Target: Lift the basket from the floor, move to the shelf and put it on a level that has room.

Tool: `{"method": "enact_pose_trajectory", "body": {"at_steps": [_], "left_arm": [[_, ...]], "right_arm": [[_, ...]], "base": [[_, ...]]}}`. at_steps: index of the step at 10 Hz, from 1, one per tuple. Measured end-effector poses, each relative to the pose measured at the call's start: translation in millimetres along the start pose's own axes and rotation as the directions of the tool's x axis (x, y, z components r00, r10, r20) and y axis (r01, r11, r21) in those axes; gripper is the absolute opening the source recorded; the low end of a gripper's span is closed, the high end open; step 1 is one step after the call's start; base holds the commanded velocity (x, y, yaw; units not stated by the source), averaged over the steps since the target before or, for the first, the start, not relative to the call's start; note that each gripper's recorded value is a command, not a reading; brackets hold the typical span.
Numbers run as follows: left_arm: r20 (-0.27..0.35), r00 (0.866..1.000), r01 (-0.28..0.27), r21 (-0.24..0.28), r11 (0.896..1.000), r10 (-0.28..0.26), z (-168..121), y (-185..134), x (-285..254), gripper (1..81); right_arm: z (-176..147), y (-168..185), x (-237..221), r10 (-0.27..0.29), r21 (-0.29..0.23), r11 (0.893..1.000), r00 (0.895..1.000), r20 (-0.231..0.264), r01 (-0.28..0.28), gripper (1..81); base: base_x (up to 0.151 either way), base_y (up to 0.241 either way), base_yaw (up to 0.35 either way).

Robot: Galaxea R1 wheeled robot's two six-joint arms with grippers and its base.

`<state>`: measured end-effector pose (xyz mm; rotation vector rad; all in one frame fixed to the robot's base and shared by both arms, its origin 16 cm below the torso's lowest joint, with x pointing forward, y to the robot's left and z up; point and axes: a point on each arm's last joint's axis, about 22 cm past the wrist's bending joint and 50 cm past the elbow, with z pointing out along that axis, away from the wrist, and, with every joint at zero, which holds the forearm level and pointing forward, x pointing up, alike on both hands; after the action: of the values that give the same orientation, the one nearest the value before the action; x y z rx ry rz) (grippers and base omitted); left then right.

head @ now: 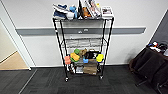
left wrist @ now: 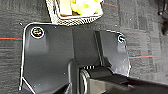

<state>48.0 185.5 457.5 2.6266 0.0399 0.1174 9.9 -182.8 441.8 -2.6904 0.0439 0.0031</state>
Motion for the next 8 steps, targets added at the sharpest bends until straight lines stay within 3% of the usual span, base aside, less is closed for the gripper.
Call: {"method": "enact_pose_trajectory", "body": {"at_steps": [5, 8], "left_arm": [[0.014, 1.000, 0.020, 0.004, 1.000, -0.020, -3.2, -2.8, -5.8, 81.1], [-0.015, 0.999, 0.035, -0.021, 0.999, -0.035, -10.3, 1.5, 22.4, 81.1]], "right_arm": [[-1.1, -5.0, -1.8, 0.000, 0.015, 1.000, 1.000, 0.009, 0.000, 81.1], [-4.9, -14.8, 16.2, -0.010, 0.045, 0.999, 1.000, -0.010, 0.011, 81.1]], "base": [[0.000, 0.000, 0.000], [0.000, 0.000, 0.000]]}}
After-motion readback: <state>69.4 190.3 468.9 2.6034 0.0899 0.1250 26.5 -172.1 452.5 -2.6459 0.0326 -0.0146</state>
